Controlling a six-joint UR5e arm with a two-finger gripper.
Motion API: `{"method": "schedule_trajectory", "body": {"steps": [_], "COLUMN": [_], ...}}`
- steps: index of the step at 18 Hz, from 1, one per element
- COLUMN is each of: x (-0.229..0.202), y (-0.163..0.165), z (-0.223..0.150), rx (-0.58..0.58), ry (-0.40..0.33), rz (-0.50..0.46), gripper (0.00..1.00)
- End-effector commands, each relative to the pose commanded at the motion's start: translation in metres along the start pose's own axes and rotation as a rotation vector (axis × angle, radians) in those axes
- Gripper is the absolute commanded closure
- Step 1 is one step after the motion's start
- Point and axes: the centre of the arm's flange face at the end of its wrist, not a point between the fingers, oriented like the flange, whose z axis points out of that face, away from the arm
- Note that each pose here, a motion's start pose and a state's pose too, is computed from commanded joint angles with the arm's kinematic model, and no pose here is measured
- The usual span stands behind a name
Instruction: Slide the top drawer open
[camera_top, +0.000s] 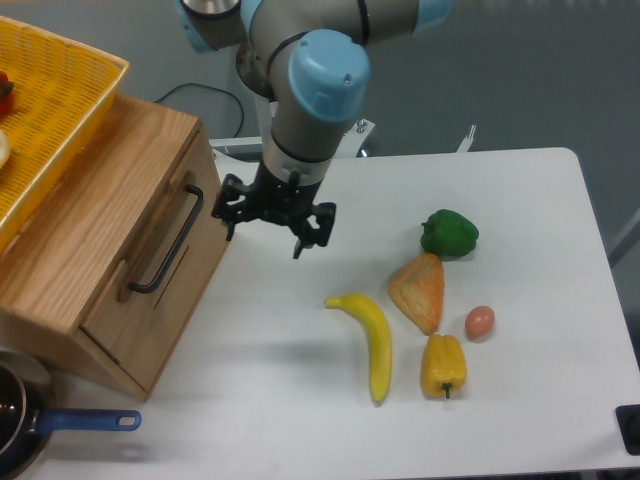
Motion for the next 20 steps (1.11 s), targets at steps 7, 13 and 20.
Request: {"method": "schedule_trajectory", "body": {"steps": [7, 13, 20], "x": [0.014, 0.023, 0.039], "y": [0.000, -0.001, -0.003], "z": [0.008, 0.004, 0.005], "rx": [-0.019, -0.011, -0.010], "ry": [0.001, 0.000, 0.002], "rz": [0.017, 0.029, 0.036], "gripper": [0.00, 0.00, 0.00]}}
